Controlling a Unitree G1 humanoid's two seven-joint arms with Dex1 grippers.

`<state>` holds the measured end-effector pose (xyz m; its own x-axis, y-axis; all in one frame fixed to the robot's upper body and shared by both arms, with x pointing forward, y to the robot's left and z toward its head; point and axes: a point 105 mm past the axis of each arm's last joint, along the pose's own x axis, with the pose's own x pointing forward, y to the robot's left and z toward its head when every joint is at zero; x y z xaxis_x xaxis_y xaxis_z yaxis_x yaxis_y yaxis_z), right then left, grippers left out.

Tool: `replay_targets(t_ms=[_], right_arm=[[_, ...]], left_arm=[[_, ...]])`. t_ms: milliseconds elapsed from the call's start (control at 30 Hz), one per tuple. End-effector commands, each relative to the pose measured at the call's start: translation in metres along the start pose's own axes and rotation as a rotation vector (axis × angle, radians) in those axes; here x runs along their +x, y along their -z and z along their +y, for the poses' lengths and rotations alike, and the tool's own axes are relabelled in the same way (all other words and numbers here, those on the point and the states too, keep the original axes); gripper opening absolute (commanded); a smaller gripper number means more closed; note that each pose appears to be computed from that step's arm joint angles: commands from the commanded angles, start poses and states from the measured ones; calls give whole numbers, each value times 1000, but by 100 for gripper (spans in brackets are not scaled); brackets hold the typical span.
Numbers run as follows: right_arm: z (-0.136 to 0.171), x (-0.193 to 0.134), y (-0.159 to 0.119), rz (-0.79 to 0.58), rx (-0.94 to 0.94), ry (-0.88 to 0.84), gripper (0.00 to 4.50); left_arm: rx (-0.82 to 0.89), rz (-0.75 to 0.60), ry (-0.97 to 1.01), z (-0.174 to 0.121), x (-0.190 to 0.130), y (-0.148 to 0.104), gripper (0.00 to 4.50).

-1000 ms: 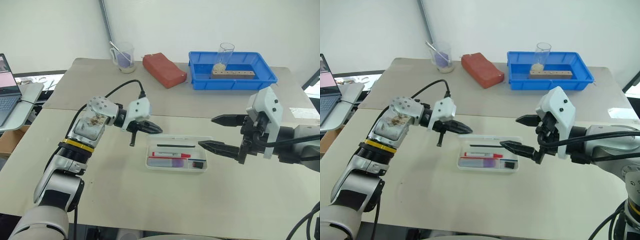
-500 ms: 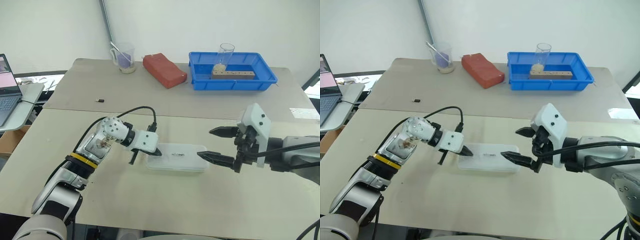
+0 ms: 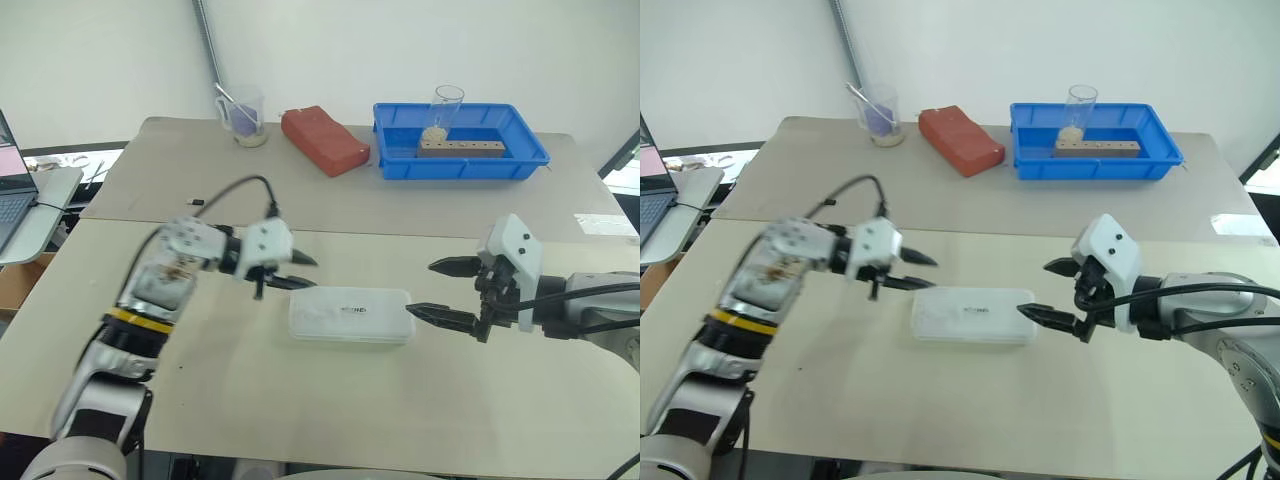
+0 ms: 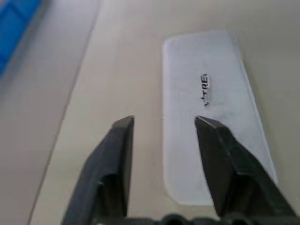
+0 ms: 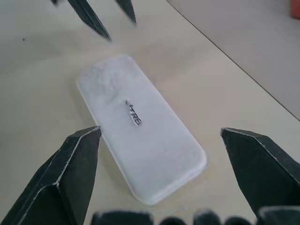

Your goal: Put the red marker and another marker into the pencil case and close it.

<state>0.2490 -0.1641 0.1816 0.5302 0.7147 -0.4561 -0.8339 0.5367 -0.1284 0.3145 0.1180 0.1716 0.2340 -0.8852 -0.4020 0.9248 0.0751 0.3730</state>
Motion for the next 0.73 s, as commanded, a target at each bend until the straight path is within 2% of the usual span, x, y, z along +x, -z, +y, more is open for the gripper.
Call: replay_targets(t_ms=[33, 100, 200, 333, 733], right_arm=[[-12, -7, 1, 3, -51, 25, 450], [-17, -8, 6, 14, -51, 28, 450], [-27, -15, 15, 47, -65, 46, 450], [-34, -20, 24, 66, -68, 62, 450], [-32, -16, 27, 47, -51, 76, 450]], left_arm=[[-51, -6, -83, 0, -30, 0, 361], [-78, 30, -120, -2, -46, 10, 447], [-99, 83, -203, -4, -67, 18, 447], [-53, 151, -312, 0, -78, 24, 447], [-82, 154, -290, -5, -72, 23, 447]])
